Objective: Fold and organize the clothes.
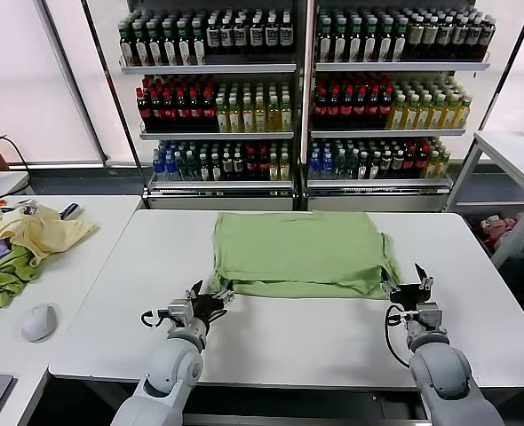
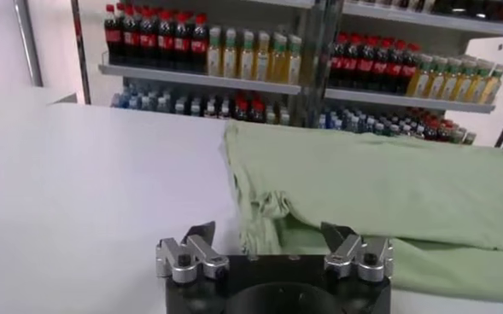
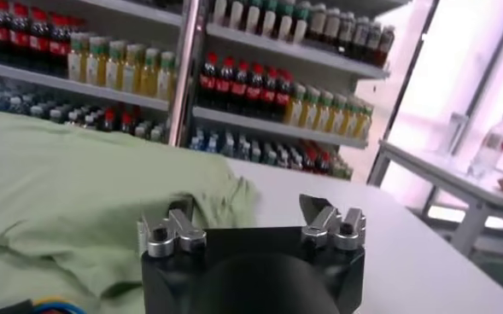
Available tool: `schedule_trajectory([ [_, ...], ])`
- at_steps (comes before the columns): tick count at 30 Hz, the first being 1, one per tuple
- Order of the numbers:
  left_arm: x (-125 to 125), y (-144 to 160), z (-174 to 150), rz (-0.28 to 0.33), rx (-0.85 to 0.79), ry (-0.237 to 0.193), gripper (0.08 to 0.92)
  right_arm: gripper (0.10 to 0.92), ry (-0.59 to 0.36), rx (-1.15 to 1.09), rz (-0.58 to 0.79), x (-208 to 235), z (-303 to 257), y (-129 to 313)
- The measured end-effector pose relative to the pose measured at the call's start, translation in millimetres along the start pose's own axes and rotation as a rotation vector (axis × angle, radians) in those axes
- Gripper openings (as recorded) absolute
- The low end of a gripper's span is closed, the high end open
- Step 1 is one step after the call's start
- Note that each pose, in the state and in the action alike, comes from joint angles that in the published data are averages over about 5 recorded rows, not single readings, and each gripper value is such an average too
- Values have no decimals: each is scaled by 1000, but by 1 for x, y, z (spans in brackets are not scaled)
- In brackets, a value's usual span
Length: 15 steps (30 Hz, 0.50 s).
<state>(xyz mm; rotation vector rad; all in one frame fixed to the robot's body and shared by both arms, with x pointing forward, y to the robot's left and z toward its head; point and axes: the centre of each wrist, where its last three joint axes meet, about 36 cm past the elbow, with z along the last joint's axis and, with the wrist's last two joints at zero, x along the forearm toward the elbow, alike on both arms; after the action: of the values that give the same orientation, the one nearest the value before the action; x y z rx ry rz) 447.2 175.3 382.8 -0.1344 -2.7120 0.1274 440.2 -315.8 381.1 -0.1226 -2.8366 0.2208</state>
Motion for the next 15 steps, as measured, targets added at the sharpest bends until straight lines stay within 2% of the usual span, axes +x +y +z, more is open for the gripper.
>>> schedule_trajectory([
  [4, -5, 0, 4, -8, -11, 17, 633, 733, 58, -31, -11, -3, 3, 3],
  [15, -15, 5, 9, -23, -25, 59, 312, 414, 138, -67, -34, 1, 9, 6],
])
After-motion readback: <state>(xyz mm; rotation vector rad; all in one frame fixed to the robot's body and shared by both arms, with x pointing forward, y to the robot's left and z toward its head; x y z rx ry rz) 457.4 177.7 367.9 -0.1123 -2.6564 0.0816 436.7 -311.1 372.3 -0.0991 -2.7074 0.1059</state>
